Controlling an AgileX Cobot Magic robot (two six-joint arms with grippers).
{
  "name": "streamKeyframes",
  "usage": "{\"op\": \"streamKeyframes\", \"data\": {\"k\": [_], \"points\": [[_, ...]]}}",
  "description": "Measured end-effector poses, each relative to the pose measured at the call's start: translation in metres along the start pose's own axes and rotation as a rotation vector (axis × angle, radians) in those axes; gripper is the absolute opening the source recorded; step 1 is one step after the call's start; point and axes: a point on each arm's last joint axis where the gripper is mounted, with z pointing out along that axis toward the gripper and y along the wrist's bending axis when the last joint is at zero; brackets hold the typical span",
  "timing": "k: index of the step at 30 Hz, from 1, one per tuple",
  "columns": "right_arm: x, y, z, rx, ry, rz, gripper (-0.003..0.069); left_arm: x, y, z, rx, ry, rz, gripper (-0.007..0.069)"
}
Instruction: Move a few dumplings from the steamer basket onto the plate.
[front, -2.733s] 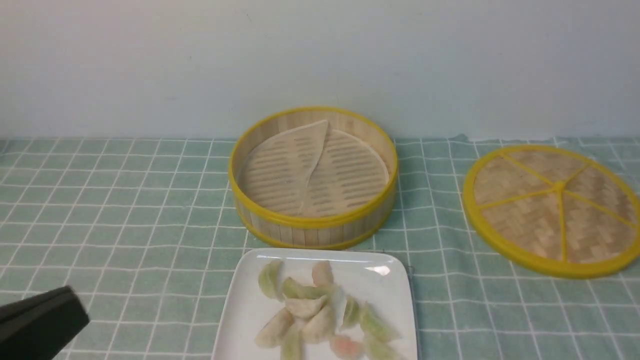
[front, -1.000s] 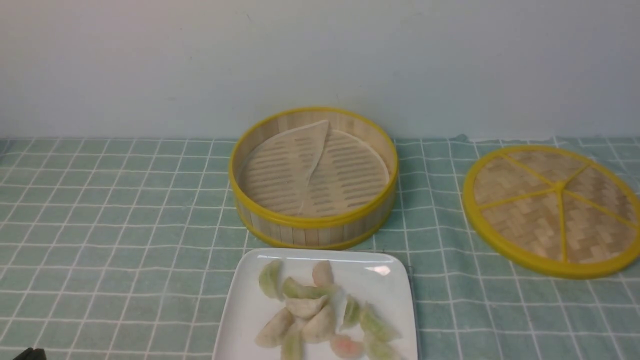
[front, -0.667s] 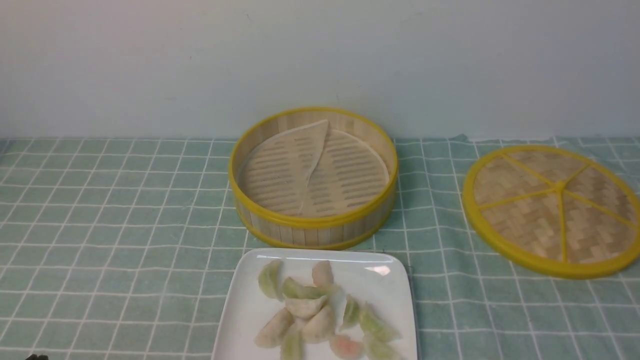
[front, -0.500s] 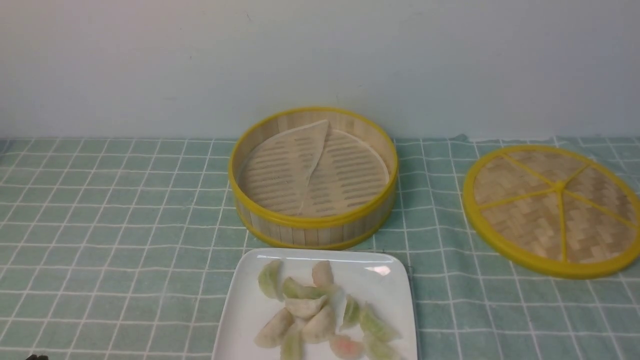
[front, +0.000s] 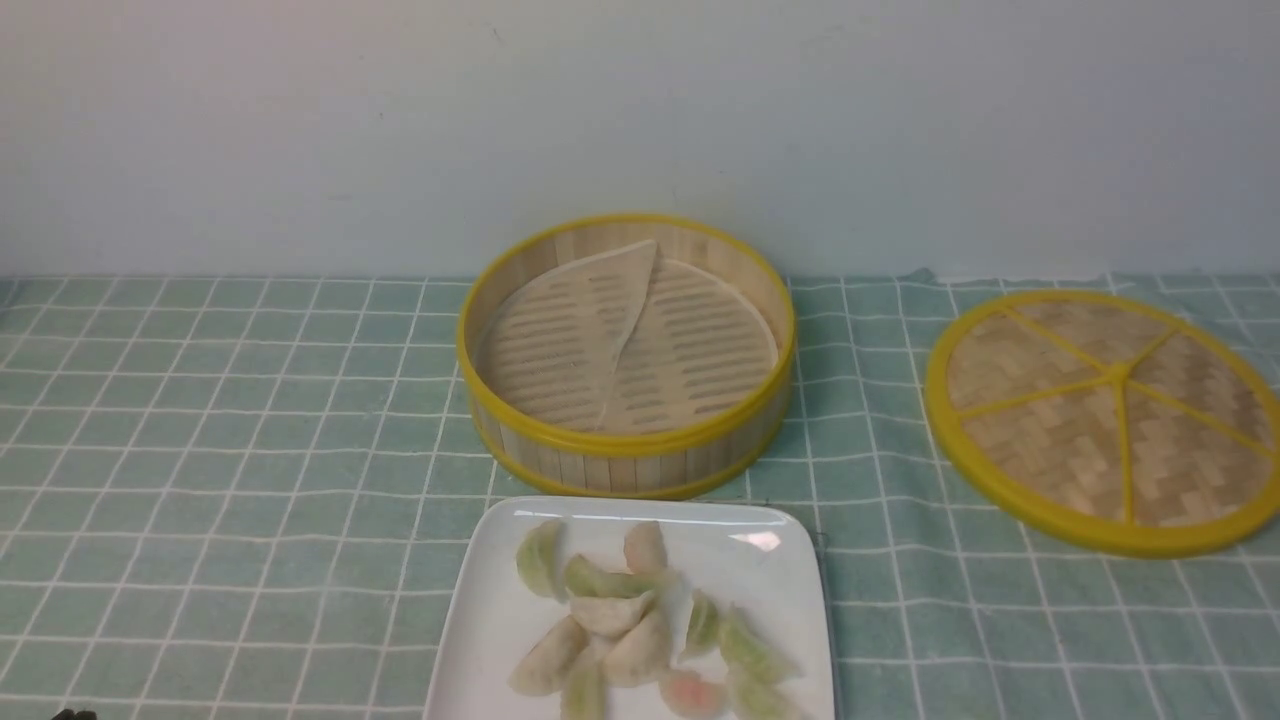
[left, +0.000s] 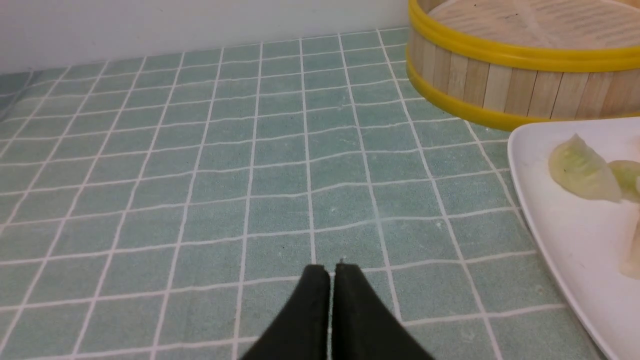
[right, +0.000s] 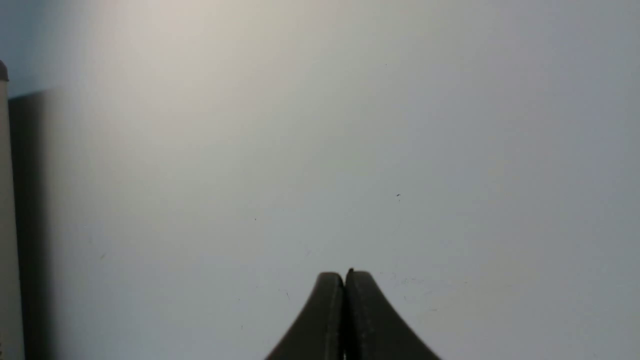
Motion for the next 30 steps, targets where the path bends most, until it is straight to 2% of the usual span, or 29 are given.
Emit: {"op": "streamKeyframes", "data": {"k": [6, 16, 20, 21, 22, 24, 25, 26, 30], "points": [[0.004, 0.000, 0.000, -0.002, 0.039, 0.036, -0.0015, 0.000, 0.000, 0.000, 0.000, 0.000, 0.000, -0.0006], [0.054, -0.001, 0.004, 0.007, 0.232, 0.022, -0.0015, 0.000, 0.000, 0.000, 0.000, 0.001, 0.000, -0.0006], [0.087, -0.008, 0.004, 0.137, 0.320, -0.011, -0.0015, 0.000, 0.000, 0.000, 0.000, 0.002, 0.001, -0.0006], [0.096, -0.010, 0.003, 0.182, 0.345, -0.019, -0.0015, 0.000, 0.000, 0.000, 0.000, 0.002, 0.001, -0.0006], [0.118, -0.018, -0.001, 0.292, 0.403, -0.033, -0.0015, 0.000, 0.000, 0.000, 0.000, 0.002, 0.001, -0.0006], [0.142, -0.024, -0.007, 0.377, 0.473, -0.036, -0.0015, 0.000, 0.000, 0.000, 0.000, 0.002, 0.001, -0.0006], [0.145, -0.025, -0.008, 0.386, 0.480, -0.035, -0.0015, 0.000, 0.000, 0.000, 0.000, 0.002, 0.001, -0.0006], [0.163, -0.029, -0.015, 0.446, 0.542, -0.030, -0.0015, 0.000, 0.000, 0.000, 0.000, 0.002, 0.002, -0.0006], [0.167, -0.031, -0.017, 0.476, 0.555, -0.033, -0.0015, 0.000, 0.000, 0.000, 0.000, 0.003, 0.003, -0.0006]]}}
